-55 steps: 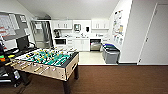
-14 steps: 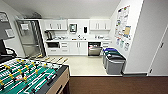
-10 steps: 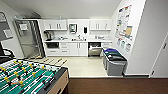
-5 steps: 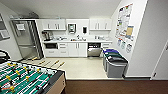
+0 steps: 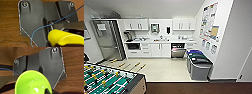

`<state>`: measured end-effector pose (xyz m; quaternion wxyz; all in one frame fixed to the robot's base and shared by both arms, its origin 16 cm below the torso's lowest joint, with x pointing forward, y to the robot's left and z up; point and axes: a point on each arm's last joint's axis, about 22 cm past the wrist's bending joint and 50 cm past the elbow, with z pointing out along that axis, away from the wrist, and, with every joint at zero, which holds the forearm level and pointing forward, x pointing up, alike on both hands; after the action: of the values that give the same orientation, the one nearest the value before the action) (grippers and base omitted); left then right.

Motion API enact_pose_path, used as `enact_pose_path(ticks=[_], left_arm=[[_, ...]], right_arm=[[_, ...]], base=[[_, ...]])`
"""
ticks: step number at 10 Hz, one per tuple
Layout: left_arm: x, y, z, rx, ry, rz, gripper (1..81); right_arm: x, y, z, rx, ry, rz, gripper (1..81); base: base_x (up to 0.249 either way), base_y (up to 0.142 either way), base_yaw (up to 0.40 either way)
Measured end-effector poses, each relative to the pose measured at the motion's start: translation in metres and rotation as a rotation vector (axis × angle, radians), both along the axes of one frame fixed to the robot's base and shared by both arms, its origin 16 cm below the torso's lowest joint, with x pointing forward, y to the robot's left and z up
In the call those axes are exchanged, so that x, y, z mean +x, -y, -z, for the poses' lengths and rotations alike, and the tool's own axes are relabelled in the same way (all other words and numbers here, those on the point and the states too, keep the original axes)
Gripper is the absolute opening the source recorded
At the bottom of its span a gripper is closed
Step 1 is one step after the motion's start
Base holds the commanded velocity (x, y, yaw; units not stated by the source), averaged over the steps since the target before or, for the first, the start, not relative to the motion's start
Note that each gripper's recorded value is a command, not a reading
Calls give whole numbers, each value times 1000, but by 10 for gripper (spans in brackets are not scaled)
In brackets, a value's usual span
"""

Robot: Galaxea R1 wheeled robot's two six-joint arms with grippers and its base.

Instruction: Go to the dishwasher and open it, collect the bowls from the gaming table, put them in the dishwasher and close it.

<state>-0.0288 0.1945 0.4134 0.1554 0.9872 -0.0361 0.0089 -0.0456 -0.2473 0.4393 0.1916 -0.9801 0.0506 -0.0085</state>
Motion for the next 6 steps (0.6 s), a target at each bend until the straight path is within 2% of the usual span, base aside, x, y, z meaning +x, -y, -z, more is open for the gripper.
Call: enact_pose_path(ticks=[6], left_arm=[[0,3,0,-3,0,0,10]], right_arm=[[-2,0,1,-4,-1,-3,10]], base=[[170,0,0]])
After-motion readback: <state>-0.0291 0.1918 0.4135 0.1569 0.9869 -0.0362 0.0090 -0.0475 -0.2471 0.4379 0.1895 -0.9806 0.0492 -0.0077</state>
